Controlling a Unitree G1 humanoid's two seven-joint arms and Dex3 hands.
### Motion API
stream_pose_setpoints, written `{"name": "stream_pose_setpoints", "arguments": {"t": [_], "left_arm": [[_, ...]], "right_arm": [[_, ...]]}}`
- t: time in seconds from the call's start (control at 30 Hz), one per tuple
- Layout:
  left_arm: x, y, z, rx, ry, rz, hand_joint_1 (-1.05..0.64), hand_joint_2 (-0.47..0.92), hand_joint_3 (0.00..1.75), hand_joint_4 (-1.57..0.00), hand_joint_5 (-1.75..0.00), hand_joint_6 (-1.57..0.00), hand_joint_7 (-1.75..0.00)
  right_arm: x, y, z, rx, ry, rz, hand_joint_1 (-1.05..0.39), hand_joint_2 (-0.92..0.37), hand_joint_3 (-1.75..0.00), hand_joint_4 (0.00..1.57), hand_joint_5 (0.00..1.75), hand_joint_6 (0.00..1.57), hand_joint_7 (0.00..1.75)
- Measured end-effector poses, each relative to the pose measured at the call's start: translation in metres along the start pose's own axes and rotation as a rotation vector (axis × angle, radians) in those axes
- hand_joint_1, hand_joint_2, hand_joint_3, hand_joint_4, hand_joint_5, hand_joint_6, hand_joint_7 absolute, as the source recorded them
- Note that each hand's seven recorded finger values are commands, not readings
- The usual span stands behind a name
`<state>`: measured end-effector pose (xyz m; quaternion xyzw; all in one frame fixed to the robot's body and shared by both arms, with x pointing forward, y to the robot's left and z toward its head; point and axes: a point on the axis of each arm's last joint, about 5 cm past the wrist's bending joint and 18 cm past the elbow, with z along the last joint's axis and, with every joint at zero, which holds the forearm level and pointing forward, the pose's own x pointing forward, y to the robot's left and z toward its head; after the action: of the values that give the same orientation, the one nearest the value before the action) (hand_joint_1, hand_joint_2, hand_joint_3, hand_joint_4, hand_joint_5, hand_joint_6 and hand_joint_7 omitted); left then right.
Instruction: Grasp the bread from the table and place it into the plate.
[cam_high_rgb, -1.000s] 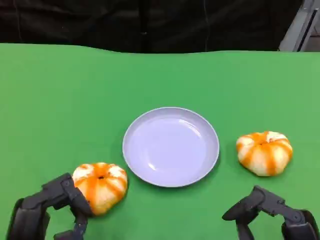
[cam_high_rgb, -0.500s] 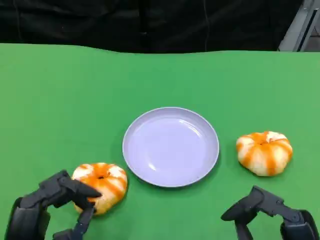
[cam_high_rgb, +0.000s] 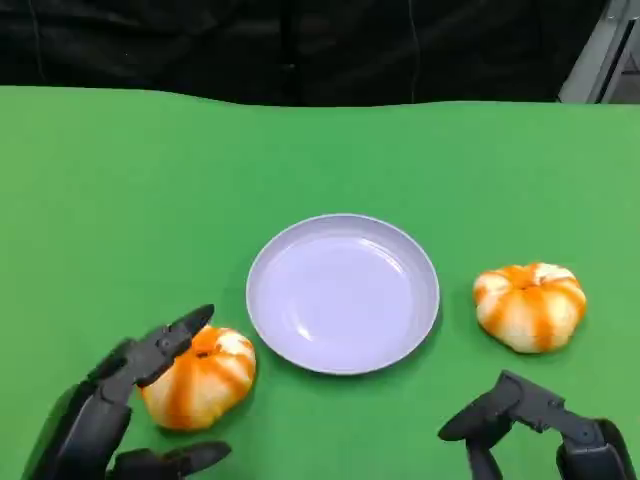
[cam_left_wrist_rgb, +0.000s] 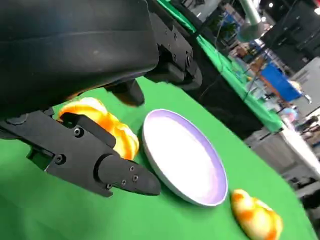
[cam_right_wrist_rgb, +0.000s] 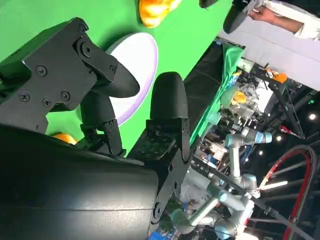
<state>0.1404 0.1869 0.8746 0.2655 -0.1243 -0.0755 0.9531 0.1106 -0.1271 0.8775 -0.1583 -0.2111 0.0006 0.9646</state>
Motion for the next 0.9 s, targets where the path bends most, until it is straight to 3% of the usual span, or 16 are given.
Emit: {"name": "stream_pose_setpoints", "arguments": {"t": [0.2,0.4,0.6,0.77,0.9], "left_arm": [[0.01,-0.002,0.012,0.173,0.052,-0.044,-0.47,0.84,0.0,-0.08,-0.56,-0.22,0.0],[0.023,-0.001,0.02,0.365,0.122,-0.126,-0.49,0.86,0.01,-0.12,-0.52,-0.24,-0.01],[0.043,-0.008,0.029,0.582,0.137,-0.221,-0.49,0.88,0.01,-0.18,-0.51,-0.29,-0.03],[0.052,-0.017,0.029,0.664,0.17,-0.265,-0.45,0.89,0.0,-0.28,-0.41,-0.33,-0.01],[0.058,-0.024,0.021,0.711,0.247,-0.31,-0.37,0.87,0.0,-0.41,-0.28,-0.37,-0.01]], "right_arm": [[0.0,0.0009,0.0,0.002,0.008,0.001,-0.07,-0.34,-1.31,0.71,1.53,0.77,1.21],[0.001,0.0021,0.001,0.001,0.008,0.0,-0.08,-0.33,-1.32,0.73,1.52,0.78,1.22],[0.001,0.0032,0.001,0.006,0.016,-0.002,-0.07,-0.33,-1.31,0.72,1.52,0.78,1.21],[0.0,0.0031,0.001,0.004,0.018,-0.002,-0.09,-0.33,-1.3,0.71,1.53,0.77,1.21],[0.0,0.0034,0.002,-0.004,0.017,0.003,-0.09,-0.34,-1.29,0.71,1.53,0.77,1.22]]}}
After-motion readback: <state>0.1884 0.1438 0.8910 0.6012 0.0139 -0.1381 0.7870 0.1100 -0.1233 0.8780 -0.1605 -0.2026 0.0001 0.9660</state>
